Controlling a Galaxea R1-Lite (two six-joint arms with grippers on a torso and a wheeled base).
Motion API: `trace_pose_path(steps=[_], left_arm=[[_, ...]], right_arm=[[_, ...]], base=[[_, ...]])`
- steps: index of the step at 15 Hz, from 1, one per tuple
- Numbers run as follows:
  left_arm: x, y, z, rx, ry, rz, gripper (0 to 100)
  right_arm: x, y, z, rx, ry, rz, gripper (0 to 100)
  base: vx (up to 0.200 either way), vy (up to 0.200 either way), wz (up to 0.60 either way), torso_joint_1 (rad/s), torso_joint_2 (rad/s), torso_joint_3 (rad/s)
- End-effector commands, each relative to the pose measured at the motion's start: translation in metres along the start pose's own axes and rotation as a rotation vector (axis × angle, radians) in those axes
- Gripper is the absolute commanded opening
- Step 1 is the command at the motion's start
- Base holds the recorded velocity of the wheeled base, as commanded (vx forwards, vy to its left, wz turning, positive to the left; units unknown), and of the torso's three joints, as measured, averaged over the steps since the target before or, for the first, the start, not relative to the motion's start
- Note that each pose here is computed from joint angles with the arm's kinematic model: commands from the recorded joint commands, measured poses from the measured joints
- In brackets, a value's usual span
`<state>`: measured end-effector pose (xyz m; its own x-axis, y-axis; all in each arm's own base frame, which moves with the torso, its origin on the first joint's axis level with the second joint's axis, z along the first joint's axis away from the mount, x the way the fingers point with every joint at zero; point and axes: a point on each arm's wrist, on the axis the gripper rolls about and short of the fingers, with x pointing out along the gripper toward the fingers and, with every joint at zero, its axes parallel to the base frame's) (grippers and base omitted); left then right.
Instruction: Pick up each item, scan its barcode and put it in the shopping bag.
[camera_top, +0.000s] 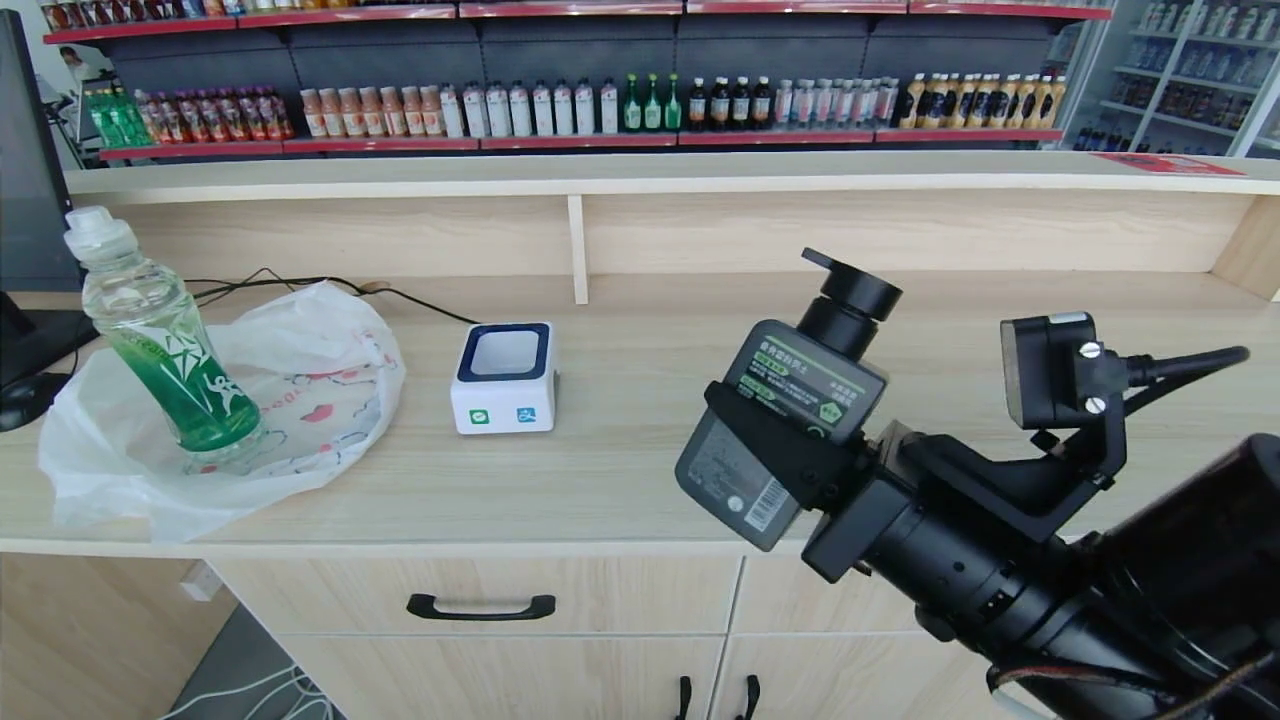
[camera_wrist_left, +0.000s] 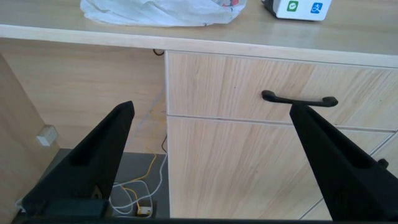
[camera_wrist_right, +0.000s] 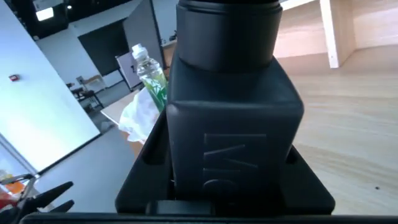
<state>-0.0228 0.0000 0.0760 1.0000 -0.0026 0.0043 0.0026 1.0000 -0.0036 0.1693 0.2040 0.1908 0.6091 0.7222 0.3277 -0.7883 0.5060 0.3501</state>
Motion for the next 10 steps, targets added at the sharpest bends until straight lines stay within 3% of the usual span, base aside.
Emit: trace_pose_path(steps=[1,10], left_arm=[[0.000,0.000,0.000,-0.001,0.000,0.001,100],[0.000,0.000,0.000,0.001,-0.002,-0.001,100]], right_arm=[[-0.010,0.019,-0.003,0.089,0.030,0.063,0],[-0.011,0.062,0.000,0.255,0.034,0.221,0]], base=[[0.000,0.000,0.00,0.000,0.00,0.000],[0.000,0.000,0.00,0.000,0.00,0.000]])
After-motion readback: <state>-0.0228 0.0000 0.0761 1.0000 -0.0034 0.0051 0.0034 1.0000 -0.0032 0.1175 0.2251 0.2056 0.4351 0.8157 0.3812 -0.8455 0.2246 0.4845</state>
